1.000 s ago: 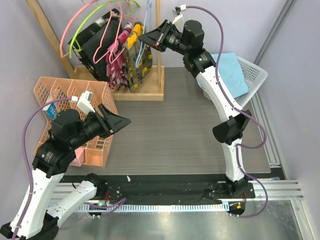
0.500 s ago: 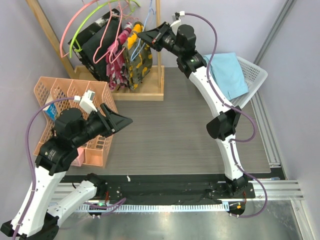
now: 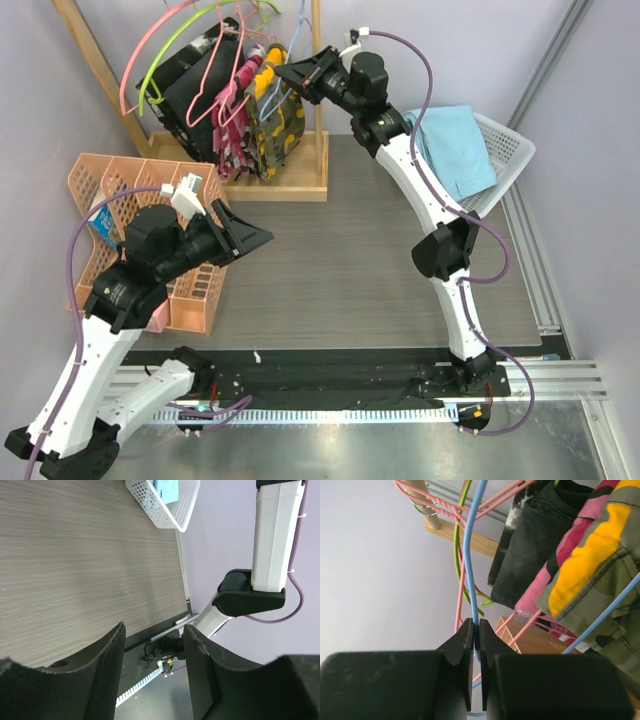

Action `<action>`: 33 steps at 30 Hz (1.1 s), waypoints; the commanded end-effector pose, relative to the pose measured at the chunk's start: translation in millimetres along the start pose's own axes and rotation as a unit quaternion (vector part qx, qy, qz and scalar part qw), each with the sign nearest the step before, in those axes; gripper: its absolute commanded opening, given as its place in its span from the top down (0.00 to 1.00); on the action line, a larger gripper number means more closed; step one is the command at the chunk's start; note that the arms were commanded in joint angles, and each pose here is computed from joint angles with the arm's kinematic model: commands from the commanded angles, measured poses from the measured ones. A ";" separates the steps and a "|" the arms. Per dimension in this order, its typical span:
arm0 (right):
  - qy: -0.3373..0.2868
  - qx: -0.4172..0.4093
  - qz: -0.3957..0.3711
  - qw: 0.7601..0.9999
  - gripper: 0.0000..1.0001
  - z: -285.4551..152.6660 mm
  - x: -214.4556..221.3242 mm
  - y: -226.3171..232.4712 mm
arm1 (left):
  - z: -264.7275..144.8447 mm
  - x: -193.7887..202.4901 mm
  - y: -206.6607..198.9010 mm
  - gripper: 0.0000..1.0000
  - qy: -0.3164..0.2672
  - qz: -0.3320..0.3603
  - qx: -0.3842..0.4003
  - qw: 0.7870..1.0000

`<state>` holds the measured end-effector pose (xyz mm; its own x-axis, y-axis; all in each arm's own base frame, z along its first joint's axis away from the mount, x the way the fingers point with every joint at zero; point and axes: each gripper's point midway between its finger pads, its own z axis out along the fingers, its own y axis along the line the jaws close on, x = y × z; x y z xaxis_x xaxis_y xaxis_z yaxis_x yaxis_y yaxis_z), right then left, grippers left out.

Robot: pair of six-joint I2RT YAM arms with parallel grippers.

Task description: Remove the trousers from the hanger

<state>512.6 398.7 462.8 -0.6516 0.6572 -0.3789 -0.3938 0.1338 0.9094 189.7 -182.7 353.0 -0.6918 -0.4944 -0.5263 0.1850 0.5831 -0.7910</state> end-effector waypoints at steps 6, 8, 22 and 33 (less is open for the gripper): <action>0.021 0.035 -0.058 0.998 0.52 -36.1 5.3 27.3 | -1.1 1.1 -8.5 0.49 -0.003 -0.001 0.030 1.000; 0.023 0.034 -0.071 0.997 0.45 -43.4 4.6 36.9 | -3.7 1.6 -8.6 0.49 -0.005 -0.001 0.032 0.999; 0.025 0.153 -0.158 0.975 0.09 -144.6 5.8 54.4 | -24.0 18.6 6.8 0.48 -0.011 -0.018 0.027 0.999; 0.036 0.263 -0.124 0.956 0.00 -291.8 73.3 -31.4 | -31.6 48.6 27.6 0.45 -0.011 -0.077 0.061 0.995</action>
<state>314.5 248.3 401.1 -0.6286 0.4883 -0.6053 -0.2401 0.6184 0.7483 146.0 -165.1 314.5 -0.6929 -0.5604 -0.4538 0.1518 0.5019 -0.8515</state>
